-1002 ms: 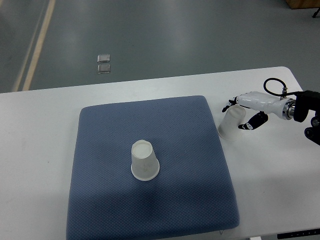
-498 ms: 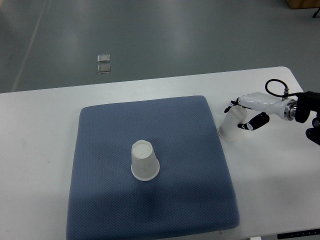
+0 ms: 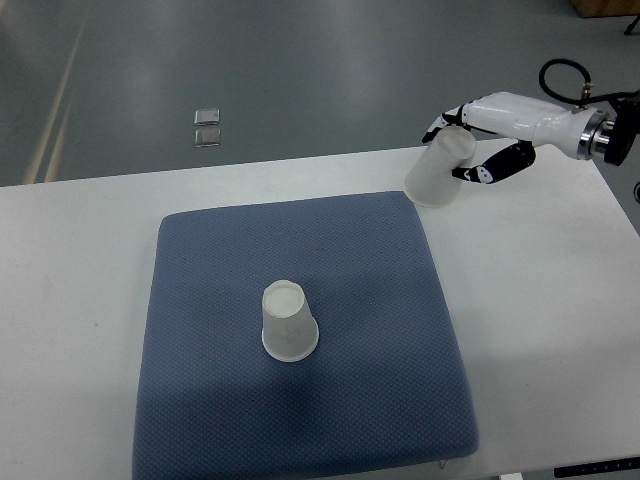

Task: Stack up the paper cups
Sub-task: 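Lift the cup and carry it over the cup on the pad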

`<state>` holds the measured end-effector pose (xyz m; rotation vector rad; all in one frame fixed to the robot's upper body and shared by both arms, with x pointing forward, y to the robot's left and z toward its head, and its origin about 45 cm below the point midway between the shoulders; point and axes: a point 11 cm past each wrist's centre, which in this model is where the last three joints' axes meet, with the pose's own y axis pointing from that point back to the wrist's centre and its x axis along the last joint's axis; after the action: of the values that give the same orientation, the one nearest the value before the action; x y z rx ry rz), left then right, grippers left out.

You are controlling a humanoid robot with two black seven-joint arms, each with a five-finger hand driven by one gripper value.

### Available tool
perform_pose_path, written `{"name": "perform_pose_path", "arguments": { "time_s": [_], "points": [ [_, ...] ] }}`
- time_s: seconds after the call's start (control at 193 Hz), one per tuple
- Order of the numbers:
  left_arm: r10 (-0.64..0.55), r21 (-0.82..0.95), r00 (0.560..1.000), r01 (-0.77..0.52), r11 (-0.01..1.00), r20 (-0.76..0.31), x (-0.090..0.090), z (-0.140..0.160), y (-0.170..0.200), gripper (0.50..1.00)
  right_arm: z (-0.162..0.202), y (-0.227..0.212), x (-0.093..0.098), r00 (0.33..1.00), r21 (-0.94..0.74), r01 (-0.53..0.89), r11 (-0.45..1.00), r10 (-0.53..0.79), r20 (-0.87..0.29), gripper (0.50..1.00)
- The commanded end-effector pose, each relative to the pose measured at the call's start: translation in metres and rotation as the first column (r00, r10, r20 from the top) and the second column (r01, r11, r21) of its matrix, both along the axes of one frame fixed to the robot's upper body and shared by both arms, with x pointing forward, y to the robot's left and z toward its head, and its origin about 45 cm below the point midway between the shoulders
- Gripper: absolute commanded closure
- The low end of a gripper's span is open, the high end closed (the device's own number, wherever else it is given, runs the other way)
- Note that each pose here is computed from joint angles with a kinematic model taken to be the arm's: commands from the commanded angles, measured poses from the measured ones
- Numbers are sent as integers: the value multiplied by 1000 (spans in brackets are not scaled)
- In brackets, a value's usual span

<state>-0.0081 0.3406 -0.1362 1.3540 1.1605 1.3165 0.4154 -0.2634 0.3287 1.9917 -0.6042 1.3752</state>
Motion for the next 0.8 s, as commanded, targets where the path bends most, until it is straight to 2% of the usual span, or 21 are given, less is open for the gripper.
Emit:
{"name": "perform_pose_path", "arguments": {
  "time_s": [0.0, 0.119, 0.234, 0.493, 0.794],
  "points": [
    [0, 0, 1000, 0, 1000, 0, 0, 0, 0, 500, 35, 25, -13, 995, 21, -94, 995, 94, 21, 916],
    [0, 0, 1000, 0, 1000, 0, 0, 0, 0, 500, 58, 56, -28, 980, 48, -196, 979, 195, 29, 918],
    [0, 0, 1000, 0, 1000, 0, 0, 0, 0, 500, 64, 73, -36, 967, 42, -256, 966, 255, 19, 918],
    [0, 0, 1000, 0, 1000, 0, 0, 0, 0, 500, 48, 124, -49, 925, 82, -374, 924, 378, -47, 918],
    [-1, 0, 1000, 1, 1000, 0, 0, 0, 0, 500, 26, 151, -63, 886, 81, -441, 894, 448, -118, 918]
  ]
}}
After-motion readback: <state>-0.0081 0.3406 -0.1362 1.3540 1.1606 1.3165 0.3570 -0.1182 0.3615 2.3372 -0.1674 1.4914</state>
